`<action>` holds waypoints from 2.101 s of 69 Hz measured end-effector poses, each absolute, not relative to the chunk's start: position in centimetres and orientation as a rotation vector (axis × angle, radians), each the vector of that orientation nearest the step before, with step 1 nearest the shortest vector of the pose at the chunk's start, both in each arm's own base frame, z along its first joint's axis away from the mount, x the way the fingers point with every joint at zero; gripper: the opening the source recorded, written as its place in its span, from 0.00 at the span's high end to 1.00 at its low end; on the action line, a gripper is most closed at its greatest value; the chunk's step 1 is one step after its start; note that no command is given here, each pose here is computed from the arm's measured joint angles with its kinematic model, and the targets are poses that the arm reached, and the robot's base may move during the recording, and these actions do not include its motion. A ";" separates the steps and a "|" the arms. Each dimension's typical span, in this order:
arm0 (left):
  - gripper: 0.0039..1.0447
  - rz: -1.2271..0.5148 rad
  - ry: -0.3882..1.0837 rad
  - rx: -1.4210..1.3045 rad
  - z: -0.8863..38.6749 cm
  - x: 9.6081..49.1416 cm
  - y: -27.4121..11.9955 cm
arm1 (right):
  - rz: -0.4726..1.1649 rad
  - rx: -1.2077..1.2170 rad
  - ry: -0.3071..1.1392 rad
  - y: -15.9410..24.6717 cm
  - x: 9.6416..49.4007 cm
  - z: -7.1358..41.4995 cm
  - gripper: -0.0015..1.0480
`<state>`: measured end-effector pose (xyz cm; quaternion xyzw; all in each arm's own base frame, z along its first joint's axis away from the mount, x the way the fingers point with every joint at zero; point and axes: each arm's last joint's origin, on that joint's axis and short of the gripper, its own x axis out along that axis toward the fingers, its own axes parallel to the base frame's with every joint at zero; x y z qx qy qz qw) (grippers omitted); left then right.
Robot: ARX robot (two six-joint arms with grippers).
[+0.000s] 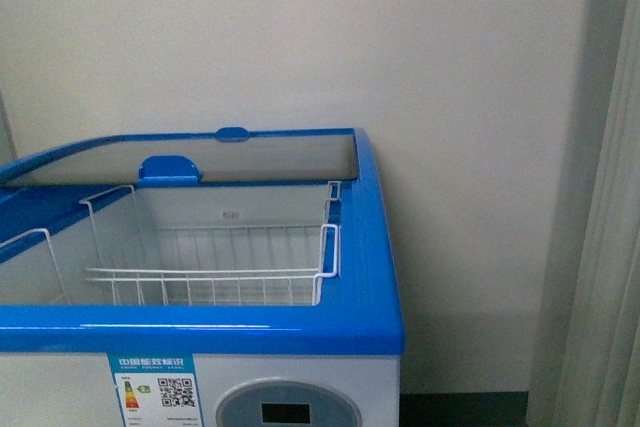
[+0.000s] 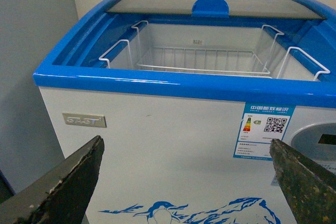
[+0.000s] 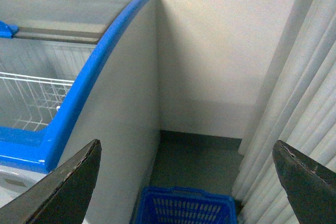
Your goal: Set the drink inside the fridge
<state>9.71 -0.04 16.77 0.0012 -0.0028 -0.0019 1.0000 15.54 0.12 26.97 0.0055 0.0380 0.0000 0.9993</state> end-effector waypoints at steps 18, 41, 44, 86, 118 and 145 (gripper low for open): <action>0.08 -0.004 -0.006 0.002 16.8 9.7 0.0 | 0.013 0.015 0.008 0.2 11.3 25.8 0.07; 0.08 -0.004 -0.006 0.002 16.8 9.7 0.0 | 0.001 0.024 -0.053 0.0 9.8 20.8 0.11; 0.08 -0.004 -0.006 0.002 16.8 9.7 0.0 | 0.005 0.017 -0.023 0.0 9.7 20.1 0.18; 0.08 -0.004 -0.006 0.002 16.8 9.7 0.0 | -0.002 0.003 -0.007 0.0 9.7 16.8 0.97; 0.08 -0.004 -0.006 0.002 16.8 9.7 0.0 | -0.002 0.002 -0.007 0.0 9.7 16.8 0.07; 0.08 -0.004 -0.006 0.002 16.8 9.7 0.0 | -0.002 0.002 -0.007 0.0 9.7 16.8 0.07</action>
